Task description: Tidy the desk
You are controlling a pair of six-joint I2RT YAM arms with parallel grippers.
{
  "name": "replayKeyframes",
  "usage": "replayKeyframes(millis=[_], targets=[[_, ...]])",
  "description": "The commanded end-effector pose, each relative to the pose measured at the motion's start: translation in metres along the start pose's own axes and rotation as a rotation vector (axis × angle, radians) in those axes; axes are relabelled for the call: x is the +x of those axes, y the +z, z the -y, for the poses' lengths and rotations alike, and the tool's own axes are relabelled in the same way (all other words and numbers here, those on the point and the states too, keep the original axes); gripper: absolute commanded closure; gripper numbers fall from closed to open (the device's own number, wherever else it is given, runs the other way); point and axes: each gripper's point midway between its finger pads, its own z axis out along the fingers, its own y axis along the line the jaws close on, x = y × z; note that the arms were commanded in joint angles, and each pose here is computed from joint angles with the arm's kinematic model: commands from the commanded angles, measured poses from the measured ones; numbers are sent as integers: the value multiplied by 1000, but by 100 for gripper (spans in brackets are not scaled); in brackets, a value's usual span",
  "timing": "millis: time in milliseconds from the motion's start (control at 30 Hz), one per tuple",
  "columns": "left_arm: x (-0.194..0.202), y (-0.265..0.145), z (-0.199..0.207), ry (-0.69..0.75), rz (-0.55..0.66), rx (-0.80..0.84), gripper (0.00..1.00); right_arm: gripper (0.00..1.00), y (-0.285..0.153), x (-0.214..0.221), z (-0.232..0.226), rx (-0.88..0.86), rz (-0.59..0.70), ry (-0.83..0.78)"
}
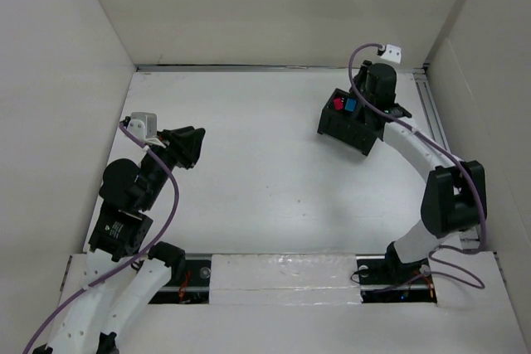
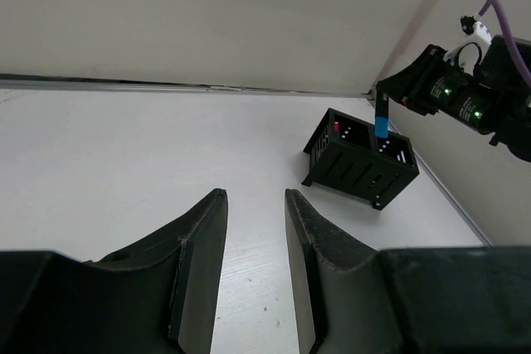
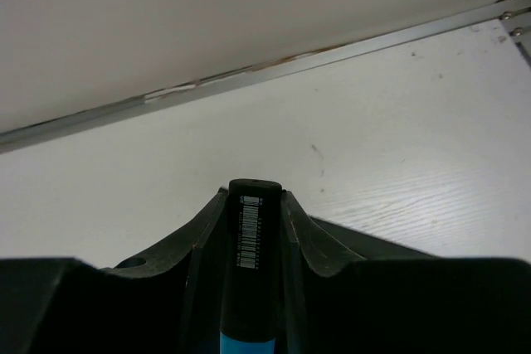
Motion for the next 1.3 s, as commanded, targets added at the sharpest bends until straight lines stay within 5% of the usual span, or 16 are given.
replayKeyframes(millis=[0,933,1000,1167,1267], targets=[[-8,2,2,5,37,11,70,84,21,-30,6,46,99,-4],[-5,5,-3,9,26,-11,66,76,55,25,-4,123,103,-188],[-5,5,-2,9,24,-10,66,70,51,30,-5,130,99,-175],[-5,5,-3,9,24,-12,62,36,22,16,-8,109,136,-109],[-6,5,-1,9,26,-3,59,29,-3,-12,-21,69,188,-74]])
